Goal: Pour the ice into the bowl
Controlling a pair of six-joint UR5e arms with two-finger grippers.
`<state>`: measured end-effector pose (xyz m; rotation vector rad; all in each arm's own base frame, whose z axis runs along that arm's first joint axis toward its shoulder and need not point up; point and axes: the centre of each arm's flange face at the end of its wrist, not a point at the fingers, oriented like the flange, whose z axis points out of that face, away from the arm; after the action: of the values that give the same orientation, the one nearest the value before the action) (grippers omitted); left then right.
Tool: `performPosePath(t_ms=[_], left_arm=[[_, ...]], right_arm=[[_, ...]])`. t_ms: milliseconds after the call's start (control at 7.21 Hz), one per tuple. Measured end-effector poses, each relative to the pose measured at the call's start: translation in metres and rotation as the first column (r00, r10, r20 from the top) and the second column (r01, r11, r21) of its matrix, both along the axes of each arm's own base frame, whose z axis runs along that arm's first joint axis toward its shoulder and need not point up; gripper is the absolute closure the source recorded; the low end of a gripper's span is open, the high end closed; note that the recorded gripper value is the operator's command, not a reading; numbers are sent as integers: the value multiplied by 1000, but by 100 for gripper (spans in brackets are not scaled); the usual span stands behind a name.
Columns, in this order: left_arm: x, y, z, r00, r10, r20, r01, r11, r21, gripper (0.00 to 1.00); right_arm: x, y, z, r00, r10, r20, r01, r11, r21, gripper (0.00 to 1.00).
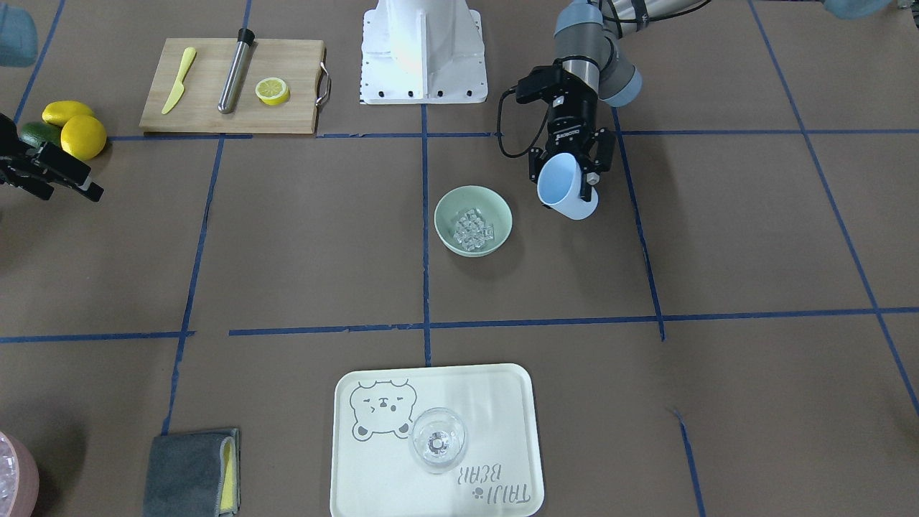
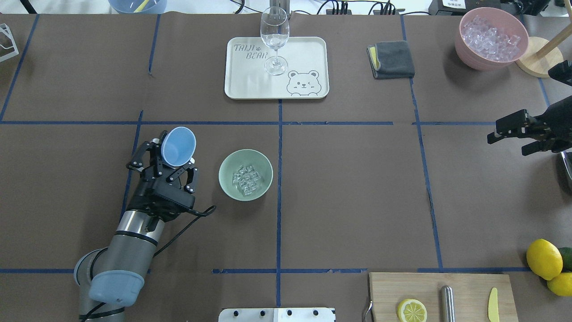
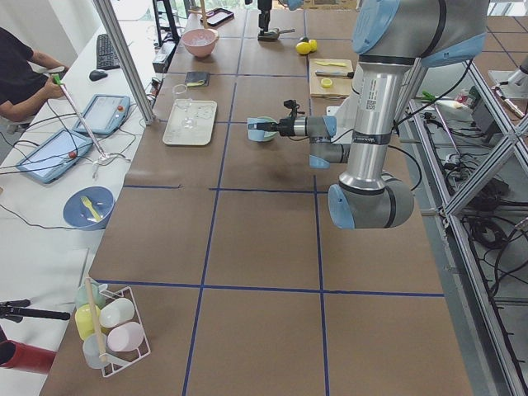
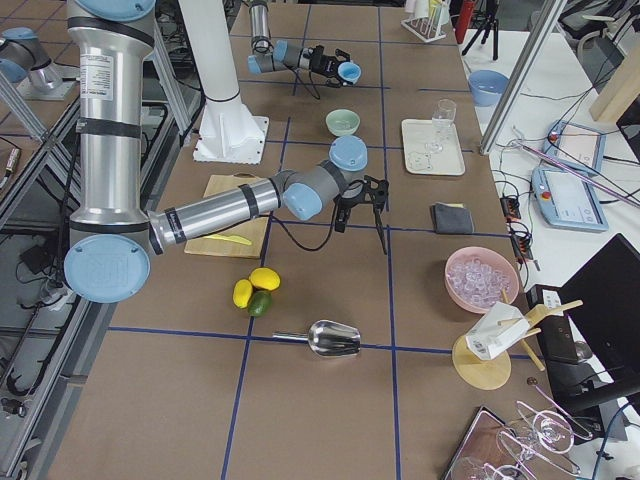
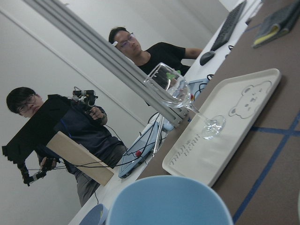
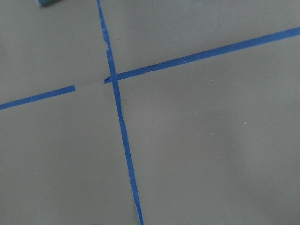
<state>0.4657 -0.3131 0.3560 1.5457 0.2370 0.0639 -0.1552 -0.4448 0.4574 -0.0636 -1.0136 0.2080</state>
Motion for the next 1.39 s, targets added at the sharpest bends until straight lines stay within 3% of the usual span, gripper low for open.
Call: performPosePath(t_ms=[139,416,555,693,1109,1387], left_arm=[[-16,0,14,991,-48,-124,46,999,-17,100],[-45,4,38,926,-77,-370,66,997,-42,100],[-61,7,56,896,-77,-438,61,997,-50,100],[-75,9,76,892,-65,-448,46,997,-55,100],[-128,21,150,953,-12,-303,-13,997,-80,100],[-153,22,178,962,32,-270,-63,992,-108,100]], right_arm=[[0,0,-1,1000,0,1,0,1000,2,0],[0,0,-4,1000,0,5,0,1000,8,0],[0,0,-6,1000,0,6,0,1000,11,0],[0,0,-7,1000,0,8,0,1000,13,0],[0,0,-8,1000,1,8,-1,1000,15,0],[0,0,-8,1000,1,8,-1,1000,16,0]])
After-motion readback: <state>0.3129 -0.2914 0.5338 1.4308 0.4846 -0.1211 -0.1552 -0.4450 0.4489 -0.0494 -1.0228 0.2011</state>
